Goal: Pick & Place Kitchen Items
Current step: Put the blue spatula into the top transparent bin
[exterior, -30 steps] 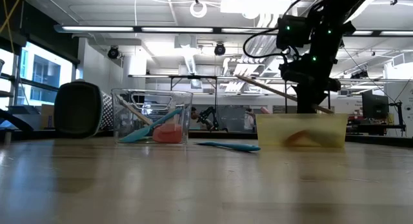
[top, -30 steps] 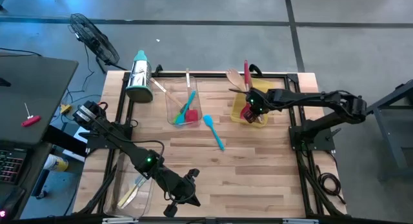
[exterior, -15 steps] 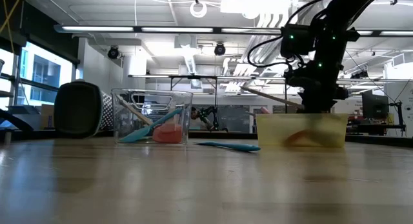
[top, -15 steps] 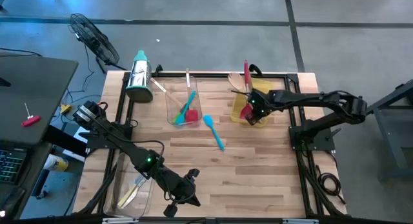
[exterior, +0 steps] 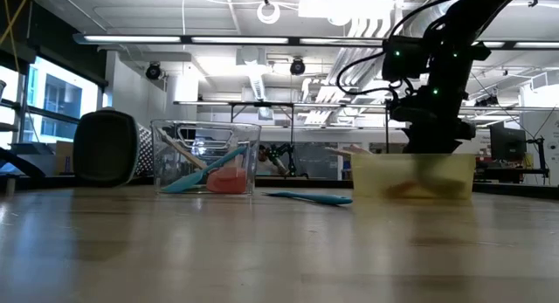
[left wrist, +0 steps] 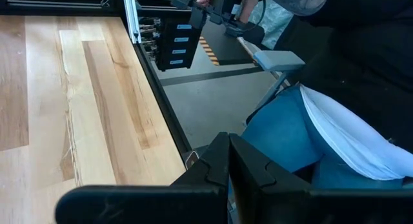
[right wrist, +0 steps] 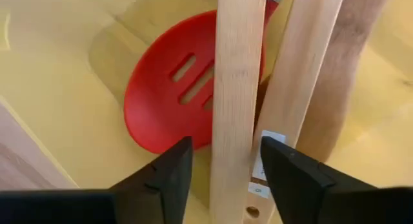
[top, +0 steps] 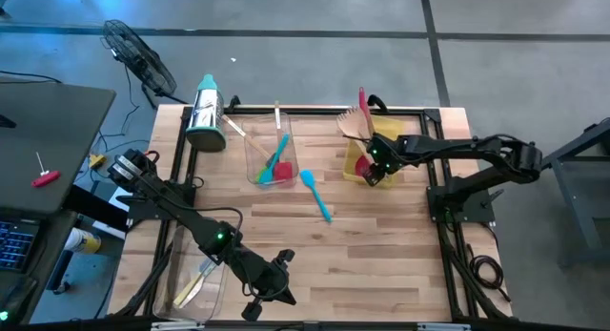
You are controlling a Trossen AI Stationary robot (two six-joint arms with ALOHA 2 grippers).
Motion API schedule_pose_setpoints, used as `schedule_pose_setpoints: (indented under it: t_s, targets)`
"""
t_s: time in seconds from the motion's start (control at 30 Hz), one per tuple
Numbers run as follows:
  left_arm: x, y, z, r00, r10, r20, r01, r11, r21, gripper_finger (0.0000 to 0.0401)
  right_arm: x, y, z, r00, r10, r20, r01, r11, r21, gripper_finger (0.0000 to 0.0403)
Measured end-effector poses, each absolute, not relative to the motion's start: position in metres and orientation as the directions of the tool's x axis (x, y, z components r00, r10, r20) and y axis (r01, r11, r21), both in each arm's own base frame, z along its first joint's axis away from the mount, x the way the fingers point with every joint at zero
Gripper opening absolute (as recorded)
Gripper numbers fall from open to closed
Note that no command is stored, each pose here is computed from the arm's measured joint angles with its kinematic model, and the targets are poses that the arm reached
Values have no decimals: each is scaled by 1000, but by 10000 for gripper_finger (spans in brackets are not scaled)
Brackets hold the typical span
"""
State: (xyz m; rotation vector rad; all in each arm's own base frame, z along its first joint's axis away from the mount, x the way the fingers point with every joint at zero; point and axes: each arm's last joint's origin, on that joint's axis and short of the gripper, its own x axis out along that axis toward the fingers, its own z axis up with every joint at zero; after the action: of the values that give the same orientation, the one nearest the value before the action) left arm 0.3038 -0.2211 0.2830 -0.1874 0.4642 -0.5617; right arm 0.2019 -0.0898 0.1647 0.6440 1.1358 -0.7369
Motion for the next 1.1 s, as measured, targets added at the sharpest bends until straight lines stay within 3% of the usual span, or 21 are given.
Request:
schedule_pose_setpoints:
  t_s: [0.27,0.53,0.7,0.9,1.1]
  targets:
    - [304,-221,283,747,-552,-371,469,833,-295,1,213,-95,176,318,-221,-922,766,633,112,206]
    - [304,-221,283,747,-552,-371,469,833,-295,1,207,-92,205,303,-216,-928,795,595,121,190]
    - [304,-221,283,747,-552,-371,469,833,-295,1,198,-84,223,414,-134,-900,758,599,260,179]
    - [304,-221,283,747,-552,-371,469,833,-295,1,191,-74,249,625,31,-780,589,638,497,175]
    - [304,-221,283,747,-552,-371,469,833,-295,1,196,-47,275,781,246,-573,219,752,621,175]
